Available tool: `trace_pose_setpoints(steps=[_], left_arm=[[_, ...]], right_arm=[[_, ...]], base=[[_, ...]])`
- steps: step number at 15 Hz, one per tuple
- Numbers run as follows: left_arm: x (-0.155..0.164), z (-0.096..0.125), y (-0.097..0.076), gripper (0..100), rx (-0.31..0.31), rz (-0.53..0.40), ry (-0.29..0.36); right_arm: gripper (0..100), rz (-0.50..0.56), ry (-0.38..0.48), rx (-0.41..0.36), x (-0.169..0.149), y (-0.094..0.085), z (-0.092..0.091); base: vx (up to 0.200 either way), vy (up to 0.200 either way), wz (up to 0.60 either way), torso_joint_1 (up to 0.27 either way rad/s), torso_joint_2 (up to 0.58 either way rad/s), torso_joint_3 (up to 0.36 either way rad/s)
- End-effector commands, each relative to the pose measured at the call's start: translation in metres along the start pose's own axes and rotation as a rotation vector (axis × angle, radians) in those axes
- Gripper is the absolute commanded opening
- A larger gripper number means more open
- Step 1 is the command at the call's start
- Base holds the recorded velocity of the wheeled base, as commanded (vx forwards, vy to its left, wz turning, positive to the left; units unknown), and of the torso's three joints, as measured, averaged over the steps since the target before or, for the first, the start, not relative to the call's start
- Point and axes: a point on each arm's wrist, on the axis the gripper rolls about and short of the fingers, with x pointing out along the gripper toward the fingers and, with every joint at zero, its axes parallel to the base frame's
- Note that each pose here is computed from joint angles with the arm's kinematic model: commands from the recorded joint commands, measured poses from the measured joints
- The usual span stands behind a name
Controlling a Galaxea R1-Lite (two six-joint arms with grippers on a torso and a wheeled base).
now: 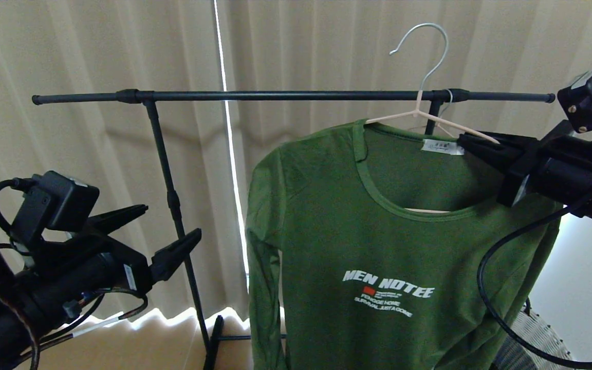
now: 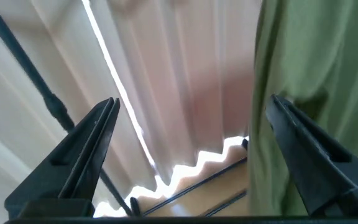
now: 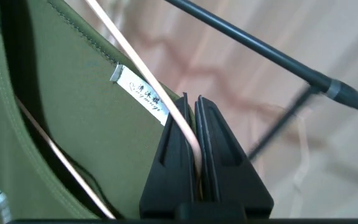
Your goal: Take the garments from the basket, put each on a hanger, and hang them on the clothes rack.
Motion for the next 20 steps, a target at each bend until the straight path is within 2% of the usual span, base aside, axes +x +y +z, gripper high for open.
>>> trace_pose_setpoints(steps=[1,4,6,7,10,14,16,20], left_arm=[[0.0,0.0,-0.001,100,0.0,-0.039,-0.004],[0.003,0.001,-0.001,100,0.004,-0.074,-0.009],[0.009,-0.008,-0.001,100,0.005,-0.074,0.028],[0.009,-0.01,0.0,100,0.008,-0.067,0.027],[0.008,-0.003,0.001,100,0.019,-0.053,-0.053],[-0.007,0.002,0.0,100,0.038,-0.05,-0.091],[-0.012,0.003,-0.001,100,0.063,-0.046,-0.104],[-0.014,0.002,-0.001,100,0.063,-0.045,-0.103]], right_arm=[[0,-0.025,0.004,-0.002,-0.002,-0.006,-0.001],[0,-0.066,0.017,-0.003,-0.003,-0.013,-0.001],[0,-0.164,0.123,0.011,-0.005,-0.015,-0.003],[0,-0.19,0.144,0.012,-0.01,-0.015,0.001],[0,-0.232,0.218,0.02,-0.018,-0.018,0.013],[0,-0.25,0.231,0.019,-0.018,-0.019,0.012],[0,-0.251,0.233,0.019,-0.016,-0.019,0.012],[0,-0.247,0.24,0.02,-0.016,-0.019,0.011]], base=[[0.0,0.0,0.0,0.0,0.0,0.0],[0.0,0.0,0.0,0.0,0.0,0.0],[0.0,0.0,0.0,0.0,0.0,0.0],[0.0,0.0,0.0,0.0,0.0,0.0],[0.0,0.0,0.0,0.0,0.0,0.0],[0.0,0.0,0.0,0.0,0.0,0.0],[0.2,0.0,0.0,0.005,0.0,0.0],[0.2,0.0,0.0,0.005,0.0,0.004]])
